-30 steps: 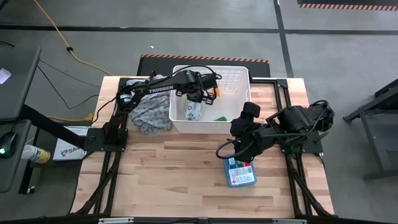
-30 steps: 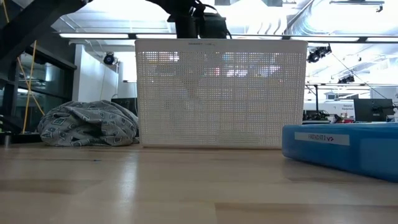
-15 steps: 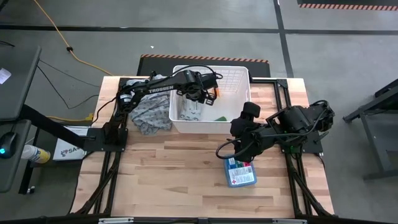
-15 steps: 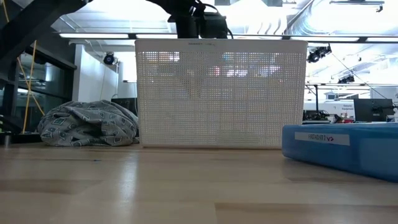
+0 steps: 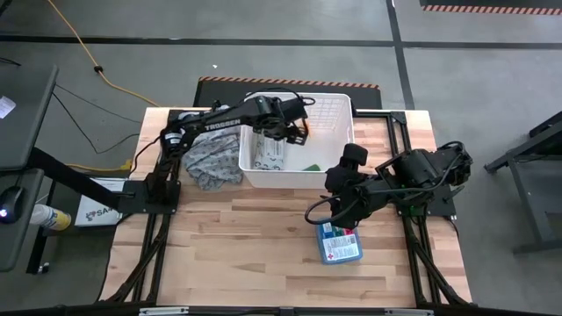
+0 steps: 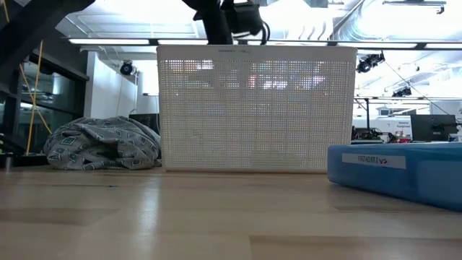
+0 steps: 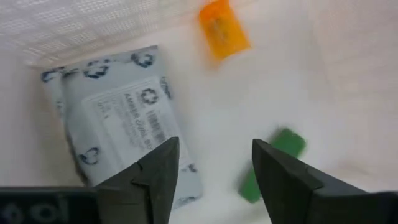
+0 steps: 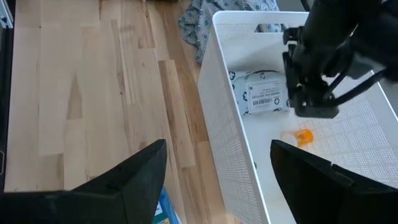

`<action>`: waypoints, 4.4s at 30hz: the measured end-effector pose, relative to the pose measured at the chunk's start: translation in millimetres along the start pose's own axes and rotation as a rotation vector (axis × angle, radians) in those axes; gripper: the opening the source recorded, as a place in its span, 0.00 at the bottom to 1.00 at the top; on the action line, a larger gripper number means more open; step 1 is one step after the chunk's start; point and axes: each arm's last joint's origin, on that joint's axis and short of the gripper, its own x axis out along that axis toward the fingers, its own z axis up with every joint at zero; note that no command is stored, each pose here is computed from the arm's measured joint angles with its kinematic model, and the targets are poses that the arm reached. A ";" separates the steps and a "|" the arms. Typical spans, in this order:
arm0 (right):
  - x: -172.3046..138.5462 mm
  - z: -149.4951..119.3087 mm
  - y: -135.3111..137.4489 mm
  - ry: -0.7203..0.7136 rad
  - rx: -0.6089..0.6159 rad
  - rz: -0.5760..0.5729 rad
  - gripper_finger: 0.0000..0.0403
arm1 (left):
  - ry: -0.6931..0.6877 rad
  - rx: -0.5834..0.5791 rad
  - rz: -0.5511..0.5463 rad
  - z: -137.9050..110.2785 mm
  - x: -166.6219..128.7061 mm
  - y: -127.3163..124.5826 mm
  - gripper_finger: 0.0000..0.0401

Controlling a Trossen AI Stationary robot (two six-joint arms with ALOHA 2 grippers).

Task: Pick & place medical supplies in basket/bin
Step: Put the blue first aid kit in the white bin

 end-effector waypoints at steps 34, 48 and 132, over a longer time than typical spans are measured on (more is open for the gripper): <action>12.3 -11.2 12.4 0.192 0.123 0.199 0.69 | -0.306 0.014 -0.558 -17.6 -194.0 21.2 0.60; 101.8 -101.1 42.6 0.694 0.092 -0.006 0.69 | -0.344 0.134 -0.724 -58.4 -240.0 12.4 0.60; 51.7 -187.8 127.7 0.577 0.587 -0.137 0.69 | -0.170 0.457 -0.559 -279.8 -231.7 -55.1 0.60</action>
